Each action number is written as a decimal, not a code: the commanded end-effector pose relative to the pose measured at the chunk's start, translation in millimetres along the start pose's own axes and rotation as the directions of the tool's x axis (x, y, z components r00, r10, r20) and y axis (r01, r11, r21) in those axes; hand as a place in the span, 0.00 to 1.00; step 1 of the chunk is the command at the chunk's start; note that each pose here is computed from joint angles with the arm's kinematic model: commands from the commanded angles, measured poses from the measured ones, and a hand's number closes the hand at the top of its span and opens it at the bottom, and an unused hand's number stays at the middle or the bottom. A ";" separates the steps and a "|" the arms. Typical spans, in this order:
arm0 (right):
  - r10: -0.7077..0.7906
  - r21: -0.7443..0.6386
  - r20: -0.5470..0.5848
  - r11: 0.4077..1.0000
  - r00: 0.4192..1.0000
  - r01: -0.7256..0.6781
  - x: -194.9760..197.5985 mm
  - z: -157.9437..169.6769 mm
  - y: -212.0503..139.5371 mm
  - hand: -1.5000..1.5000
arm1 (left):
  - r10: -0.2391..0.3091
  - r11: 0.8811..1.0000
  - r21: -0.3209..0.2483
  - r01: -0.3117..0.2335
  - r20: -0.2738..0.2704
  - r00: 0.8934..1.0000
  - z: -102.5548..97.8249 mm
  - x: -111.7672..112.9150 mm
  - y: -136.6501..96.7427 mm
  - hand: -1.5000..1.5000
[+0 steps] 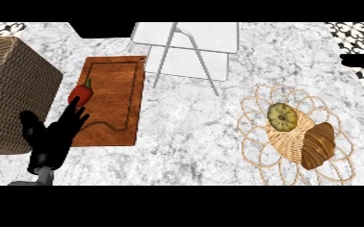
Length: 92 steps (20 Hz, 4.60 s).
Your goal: Pick the squash from the placemat and place it in the tiered shelf
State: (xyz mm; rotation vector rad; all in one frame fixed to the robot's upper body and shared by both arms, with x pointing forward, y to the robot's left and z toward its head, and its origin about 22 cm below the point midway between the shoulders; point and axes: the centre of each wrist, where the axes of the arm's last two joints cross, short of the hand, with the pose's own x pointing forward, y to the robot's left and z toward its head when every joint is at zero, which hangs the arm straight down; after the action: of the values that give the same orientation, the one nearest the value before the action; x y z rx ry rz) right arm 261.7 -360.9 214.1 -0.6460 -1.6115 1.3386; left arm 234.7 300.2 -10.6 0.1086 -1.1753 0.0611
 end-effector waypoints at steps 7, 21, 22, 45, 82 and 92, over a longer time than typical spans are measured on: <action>0.177 0.130 -0.145 0.979 0.974 -0.158 81.9 3.0 43.5 0.00 | -0.011 1.000 -0.011 0.010 -0.063 0.998 -0.8 -28.3 -17.9 0.50; 0.365 0.165 -0.375 0.931 0.852 -0.326 129.2 -51.0 127.0 0.00 | -0.019 0.999 -0.029 0.017 -0.057 0.998 -28.8 -2.4 -12.6 0.50; 0.382 0.173 -0.372 0.924 0.846 -0.342 149.7 -43.2 131.8 0.00 | -0.015 1.000 -0.015 0.014 -0.059 0.998 -22.7 -19.6 -6.6 0.50; 0.492 0.190 -0.479 0.867 0.727 -0.461 97.9 -52.5 195.9 0.00 | -0.008 1.000 -0.016 0.007 -0.067 0.998 -20.1 -10.8 3.7 0.50; 0.580 0.294 -0.210 0.805 0.787 -0.515 23.1 -57.8 253.8 1.00 | 0.000 1.000 -0.012 -0.001 -0.054 0.999 -16.8 -6.5 -1.5 0.50; -0.095 0.057 -0.386 0.990 0.918 0.126 160.1 -121.9 247.7 1.00 | -0.010 0.998 -0.065 0.008 -0.035 0.999 -14.4 -1.5 -22.6 0.50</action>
State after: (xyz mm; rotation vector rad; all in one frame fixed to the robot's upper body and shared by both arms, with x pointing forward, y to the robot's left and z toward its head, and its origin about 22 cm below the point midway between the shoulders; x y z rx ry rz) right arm 272.3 -145.1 16.5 -0.9745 -1.1626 1.3715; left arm 255.0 284.9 -8.3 0.0742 -1.1963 0.0212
